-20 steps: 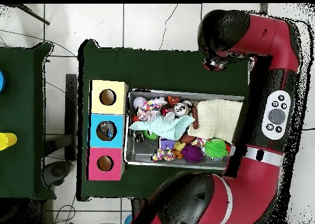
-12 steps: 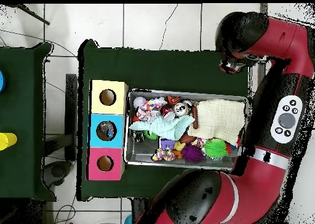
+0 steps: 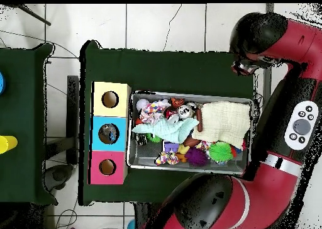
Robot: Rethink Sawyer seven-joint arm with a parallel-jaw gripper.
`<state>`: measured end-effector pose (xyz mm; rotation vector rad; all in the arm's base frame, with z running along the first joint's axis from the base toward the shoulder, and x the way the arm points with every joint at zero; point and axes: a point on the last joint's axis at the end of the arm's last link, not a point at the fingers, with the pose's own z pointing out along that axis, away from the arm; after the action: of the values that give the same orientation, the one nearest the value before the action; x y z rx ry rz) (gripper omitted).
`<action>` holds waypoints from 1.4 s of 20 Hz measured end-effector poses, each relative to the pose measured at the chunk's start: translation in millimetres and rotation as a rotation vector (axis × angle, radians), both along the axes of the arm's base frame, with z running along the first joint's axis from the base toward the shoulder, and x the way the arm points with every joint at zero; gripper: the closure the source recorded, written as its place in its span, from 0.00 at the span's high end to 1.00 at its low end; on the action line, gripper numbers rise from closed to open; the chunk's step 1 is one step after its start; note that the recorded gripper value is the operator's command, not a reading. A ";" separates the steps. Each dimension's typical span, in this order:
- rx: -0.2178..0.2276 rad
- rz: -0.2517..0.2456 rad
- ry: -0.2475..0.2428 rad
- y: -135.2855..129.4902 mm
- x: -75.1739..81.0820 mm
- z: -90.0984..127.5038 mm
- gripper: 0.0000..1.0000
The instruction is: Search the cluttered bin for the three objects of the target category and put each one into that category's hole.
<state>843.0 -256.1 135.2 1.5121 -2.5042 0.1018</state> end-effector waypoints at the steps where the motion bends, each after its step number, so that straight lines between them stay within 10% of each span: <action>1: 0.010 -0.001 -0.004 1.5 0.7 0.9 1.00; 14: 0.074 -0.011 0.011 16.7 2.4 -7.3 1.00; 28: 0.099 -0.074 0.252 46.2 -12.3 -29.1 1.00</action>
<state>830.6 -209.9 106.1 1.3692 -2.3891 -0.2144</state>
